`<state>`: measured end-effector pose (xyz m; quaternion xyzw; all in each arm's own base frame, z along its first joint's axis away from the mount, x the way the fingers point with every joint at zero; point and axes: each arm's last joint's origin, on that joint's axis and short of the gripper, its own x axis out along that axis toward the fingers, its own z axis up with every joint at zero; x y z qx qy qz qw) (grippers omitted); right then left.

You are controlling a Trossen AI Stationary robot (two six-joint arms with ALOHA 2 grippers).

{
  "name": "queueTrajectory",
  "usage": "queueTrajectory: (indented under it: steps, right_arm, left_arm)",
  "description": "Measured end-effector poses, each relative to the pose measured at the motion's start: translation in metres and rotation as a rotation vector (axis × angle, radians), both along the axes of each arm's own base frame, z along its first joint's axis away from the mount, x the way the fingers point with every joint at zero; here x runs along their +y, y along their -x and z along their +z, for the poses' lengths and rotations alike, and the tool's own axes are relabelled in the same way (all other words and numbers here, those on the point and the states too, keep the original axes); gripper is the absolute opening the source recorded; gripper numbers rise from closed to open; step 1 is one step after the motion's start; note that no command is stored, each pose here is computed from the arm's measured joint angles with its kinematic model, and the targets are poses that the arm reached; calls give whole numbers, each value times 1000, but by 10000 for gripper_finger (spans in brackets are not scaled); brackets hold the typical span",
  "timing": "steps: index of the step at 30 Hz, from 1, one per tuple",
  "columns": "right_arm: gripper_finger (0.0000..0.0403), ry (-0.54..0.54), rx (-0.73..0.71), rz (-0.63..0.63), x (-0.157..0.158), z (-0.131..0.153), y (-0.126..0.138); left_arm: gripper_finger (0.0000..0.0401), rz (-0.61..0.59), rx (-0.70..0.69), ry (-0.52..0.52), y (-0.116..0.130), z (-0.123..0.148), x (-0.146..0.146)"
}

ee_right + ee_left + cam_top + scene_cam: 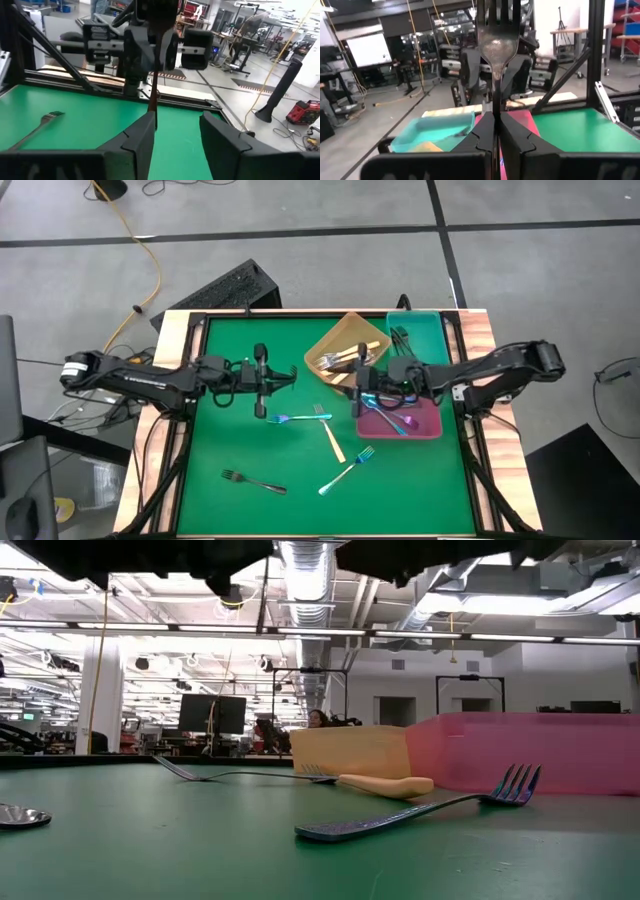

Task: Sort silverware by color (type)
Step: Put the black fork into the blue bin

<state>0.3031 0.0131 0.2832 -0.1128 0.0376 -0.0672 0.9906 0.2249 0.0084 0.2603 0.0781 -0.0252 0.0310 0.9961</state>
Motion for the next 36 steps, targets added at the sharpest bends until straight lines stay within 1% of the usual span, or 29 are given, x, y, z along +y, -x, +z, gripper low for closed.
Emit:
queueTrajectory:
  steps: [3, 8, 10, 14, 17, 22, 27, 33, 36]
  right_arm:
    - [197, -1, -14, -3, 0, -2, -10]
    - [258, -24, -3, -5, 1, -5, -26]
    - [276, -26, 1, -5, 2, -5, -31]
    - [293, -24, -8, -4, 2, -2, -41]
    - [295, -4, -5, -4, 3, -1, -47]
    - [295, -2, -14, 19, 4, 1, -57]
    - [292, -1, 18, 21, 4, -1, -59]
    - [272, 0, 15, 20, 4, 1, -57]
    - [242, 1, 16, 4, 4, 1, -57]
  left_arm:
    - [0, -1, 4, -1, -7, -6, 0]
    - [0, -2, 6, -1, -17, -14, 1]
    - [0, -9, 7, -4, -20, -17, 0]
    - [0, -13, 19, -8, -25, -24, 0]
    - [0, -17, 24, -15, -28, -27, 0]
    - [0, -16, 13, -23, -33, -32, 1]
    - [0, -13, 6, -42, -35, -33, 1]
    - [0, -13, 3, -42, -35, -33, 1]
    - [0, -12, 3, -42, -35, -33, 1]
